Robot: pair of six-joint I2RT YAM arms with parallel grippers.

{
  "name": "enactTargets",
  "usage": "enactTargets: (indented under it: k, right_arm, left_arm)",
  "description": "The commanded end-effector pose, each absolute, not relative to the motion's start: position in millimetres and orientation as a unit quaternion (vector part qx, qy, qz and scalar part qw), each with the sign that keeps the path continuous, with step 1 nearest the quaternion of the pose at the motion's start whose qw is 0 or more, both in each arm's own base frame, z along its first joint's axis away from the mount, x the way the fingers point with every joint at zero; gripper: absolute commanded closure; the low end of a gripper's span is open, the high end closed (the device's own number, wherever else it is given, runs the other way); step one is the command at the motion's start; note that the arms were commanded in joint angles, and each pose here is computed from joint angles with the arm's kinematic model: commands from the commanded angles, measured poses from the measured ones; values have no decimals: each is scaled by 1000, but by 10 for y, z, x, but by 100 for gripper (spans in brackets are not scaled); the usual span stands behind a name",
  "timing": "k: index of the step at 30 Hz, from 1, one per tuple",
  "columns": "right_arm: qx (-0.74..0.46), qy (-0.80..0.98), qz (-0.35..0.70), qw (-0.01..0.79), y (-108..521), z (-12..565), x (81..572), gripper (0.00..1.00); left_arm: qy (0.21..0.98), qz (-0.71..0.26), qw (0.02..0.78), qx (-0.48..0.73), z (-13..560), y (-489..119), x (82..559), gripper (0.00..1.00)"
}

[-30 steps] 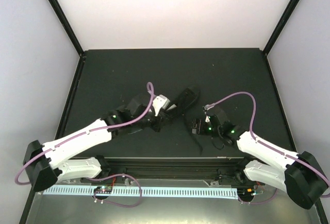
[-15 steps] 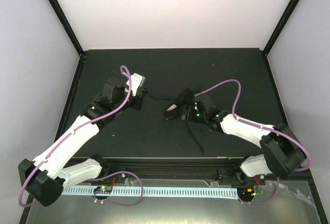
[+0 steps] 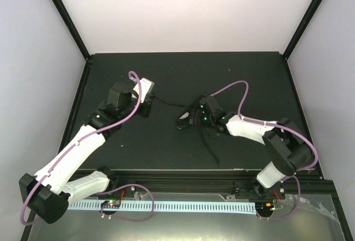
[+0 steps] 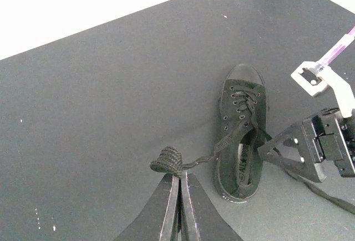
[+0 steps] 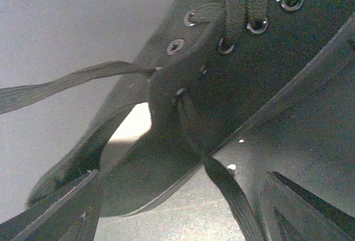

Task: Tie the shoes

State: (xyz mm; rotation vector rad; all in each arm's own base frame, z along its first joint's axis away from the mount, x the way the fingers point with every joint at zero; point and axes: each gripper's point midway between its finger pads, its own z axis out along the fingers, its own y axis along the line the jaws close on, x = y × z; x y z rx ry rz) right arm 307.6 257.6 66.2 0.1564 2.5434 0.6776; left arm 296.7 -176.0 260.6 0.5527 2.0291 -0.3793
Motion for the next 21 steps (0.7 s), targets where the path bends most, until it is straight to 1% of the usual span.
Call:
enactTargets:
  k: [1, 8, 21]
  right_arm:
    - [71, 930, 240, 270, 2605, 647, 3205, 20]
    - [80, 930, 245, 260, 2685, 529, 3262, 21]
    - [88, 921, 256, 280, 2745, 723, 3321, 20]
  left_arm:
    - [822, -148, 500, 229, 2714, -1714, 2978, 98]
    - [825, -148, 492, 236, 2642, -1735, 2976, 98]
    - [822, -140, 500, 233, 2677, -1697, 2979, 98]
